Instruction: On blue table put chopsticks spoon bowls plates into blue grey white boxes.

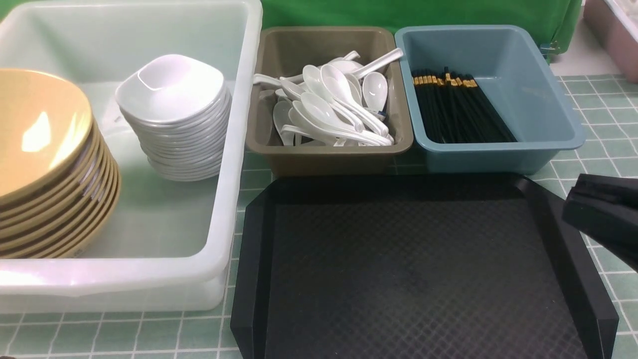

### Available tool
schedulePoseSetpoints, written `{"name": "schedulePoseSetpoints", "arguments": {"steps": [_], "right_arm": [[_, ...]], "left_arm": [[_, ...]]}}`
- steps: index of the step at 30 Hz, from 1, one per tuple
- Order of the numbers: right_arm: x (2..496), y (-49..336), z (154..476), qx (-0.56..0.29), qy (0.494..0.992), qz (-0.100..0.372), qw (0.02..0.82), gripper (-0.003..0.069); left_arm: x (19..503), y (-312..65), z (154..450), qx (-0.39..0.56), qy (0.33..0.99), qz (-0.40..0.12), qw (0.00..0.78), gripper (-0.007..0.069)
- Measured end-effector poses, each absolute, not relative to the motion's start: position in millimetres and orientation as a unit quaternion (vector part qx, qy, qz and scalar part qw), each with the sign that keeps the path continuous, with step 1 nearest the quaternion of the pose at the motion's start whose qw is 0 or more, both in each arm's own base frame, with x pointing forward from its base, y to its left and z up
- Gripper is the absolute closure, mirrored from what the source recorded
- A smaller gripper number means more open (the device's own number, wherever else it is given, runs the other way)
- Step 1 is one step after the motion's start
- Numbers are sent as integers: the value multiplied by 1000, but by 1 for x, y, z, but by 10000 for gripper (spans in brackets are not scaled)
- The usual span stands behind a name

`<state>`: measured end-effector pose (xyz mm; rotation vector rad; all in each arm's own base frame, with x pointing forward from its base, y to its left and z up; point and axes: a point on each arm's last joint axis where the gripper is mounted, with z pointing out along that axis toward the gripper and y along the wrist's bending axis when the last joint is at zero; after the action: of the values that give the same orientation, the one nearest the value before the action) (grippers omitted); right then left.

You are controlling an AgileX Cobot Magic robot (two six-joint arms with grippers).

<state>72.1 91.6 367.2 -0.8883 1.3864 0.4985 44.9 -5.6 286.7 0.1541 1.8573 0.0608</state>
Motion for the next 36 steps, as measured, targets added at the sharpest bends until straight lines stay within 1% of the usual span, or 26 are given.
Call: {"name": "schedulePoseSetpoints", "arguments": {"steps": [16,19,20,23,25,26,27,30,32,36], "right_arm": [[72,92,367,-391,611,220,653,548],[71,90,362,-392,611,220,651,550],[70,88,358,-392,612,219,651,555],[68,80,343,-381,623,209,651,606],[68,70,331,-352,641,201,652,622],[69,63,319,-321,660,193,651,624],[68,61,318,-315,661,193,653,624],[67,38,288,-217,701,153,662,624],[66,30,274,-173,716,130,664,624],[60,11,242,-79,731,58,676,624]], "left_arm": [[45,-6,285,67,804,25,590,622],[44,-6,285,67,804,25,590,622],[44,-6,285,67,804,25,590,622],[44,-6,285,67,804,25,590,622],[44,-6,285,68,805,25,589,622],[44,-6,285,68,805,25,589,622],[44,-6,285,68,805,25,589,622],[44,-6,285,68,805,25,589,622],[44,-6,285,68,805,25,589,622],[44,-6,285,68,805,25,589,622]]}}
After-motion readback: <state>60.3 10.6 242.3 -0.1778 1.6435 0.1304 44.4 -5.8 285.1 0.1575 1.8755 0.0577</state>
